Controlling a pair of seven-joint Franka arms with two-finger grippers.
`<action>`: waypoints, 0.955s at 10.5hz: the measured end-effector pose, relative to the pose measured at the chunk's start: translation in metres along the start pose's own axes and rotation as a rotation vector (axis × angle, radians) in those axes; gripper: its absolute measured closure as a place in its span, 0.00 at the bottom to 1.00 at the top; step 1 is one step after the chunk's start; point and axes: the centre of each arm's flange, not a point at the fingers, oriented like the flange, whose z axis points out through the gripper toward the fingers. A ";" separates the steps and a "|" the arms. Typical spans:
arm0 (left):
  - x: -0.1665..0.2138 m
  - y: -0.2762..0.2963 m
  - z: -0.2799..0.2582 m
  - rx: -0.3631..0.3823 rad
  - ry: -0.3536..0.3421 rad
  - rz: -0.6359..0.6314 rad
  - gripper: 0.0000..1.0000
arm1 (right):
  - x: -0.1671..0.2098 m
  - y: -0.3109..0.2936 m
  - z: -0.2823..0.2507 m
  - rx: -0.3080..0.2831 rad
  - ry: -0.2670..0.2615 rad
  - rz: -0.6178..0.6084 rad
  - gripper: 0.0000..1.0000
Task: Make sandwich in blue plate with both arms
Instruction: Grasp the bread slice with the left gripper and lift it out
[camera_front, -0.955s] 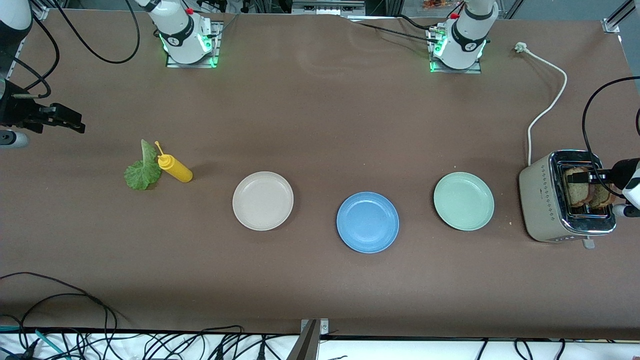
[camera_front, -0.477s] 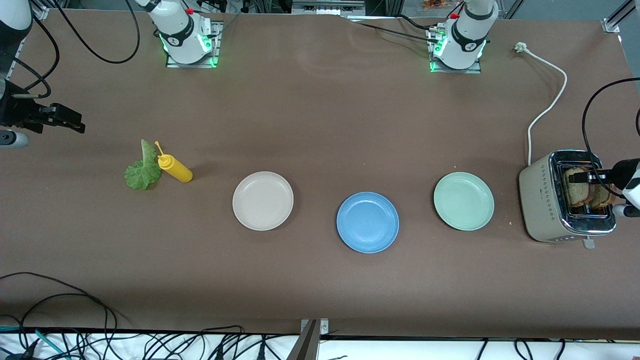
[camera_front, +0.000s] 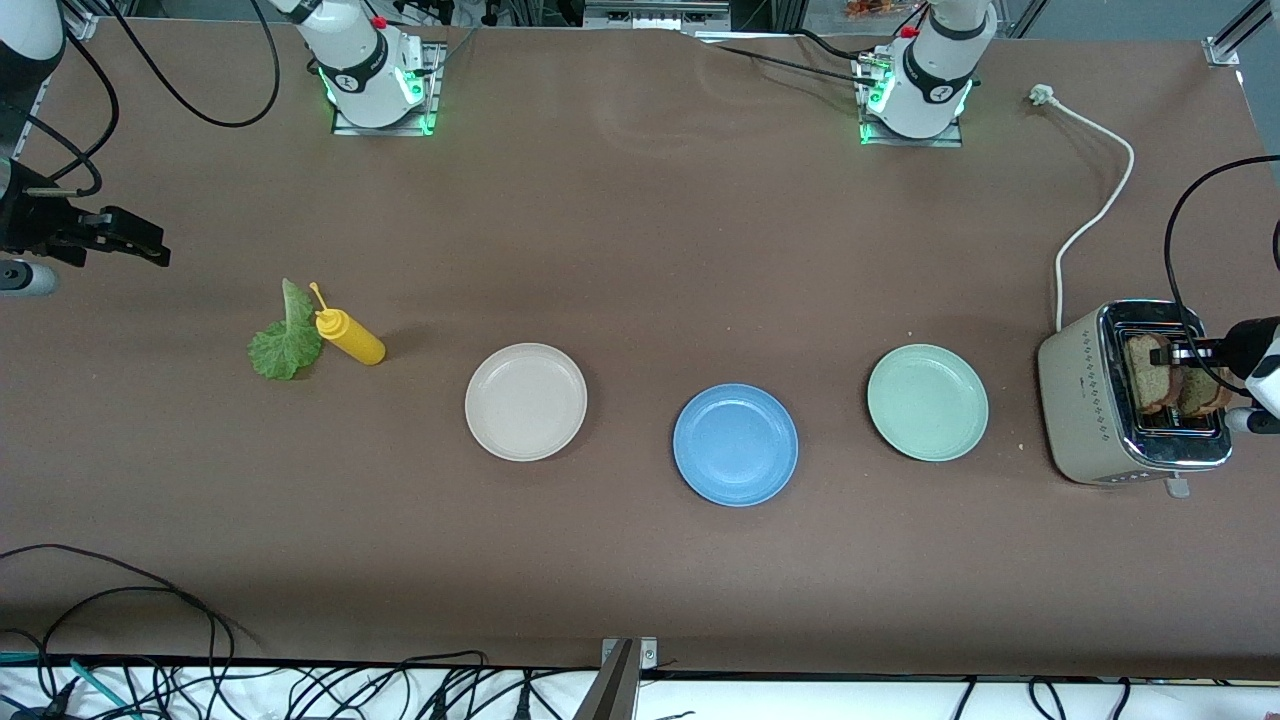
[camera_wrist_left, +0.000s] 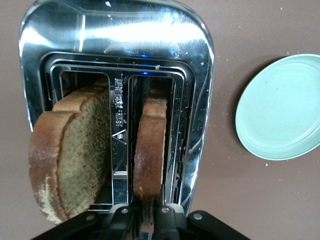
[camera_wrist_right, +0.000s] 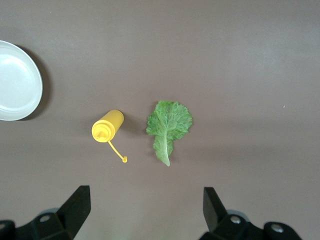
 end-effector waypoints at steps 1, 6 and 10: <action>0.000 0.000 -0.001 0.000 0.001 0.000 0.88 | 0.000 0.000 0.000 0.000 0.000 0.000 0.00; -0.001 0.019 -0.052 0.009 0.049 0.052 0.91 | 0.000 0.000 0.000 0.000 -0.001 0.000 0.00; -0.030 0.026 -0.116 0.012 0.049 0.100 0.91 | 0.000 0.000 0.001 0.000 -0.001 -0.009 0.00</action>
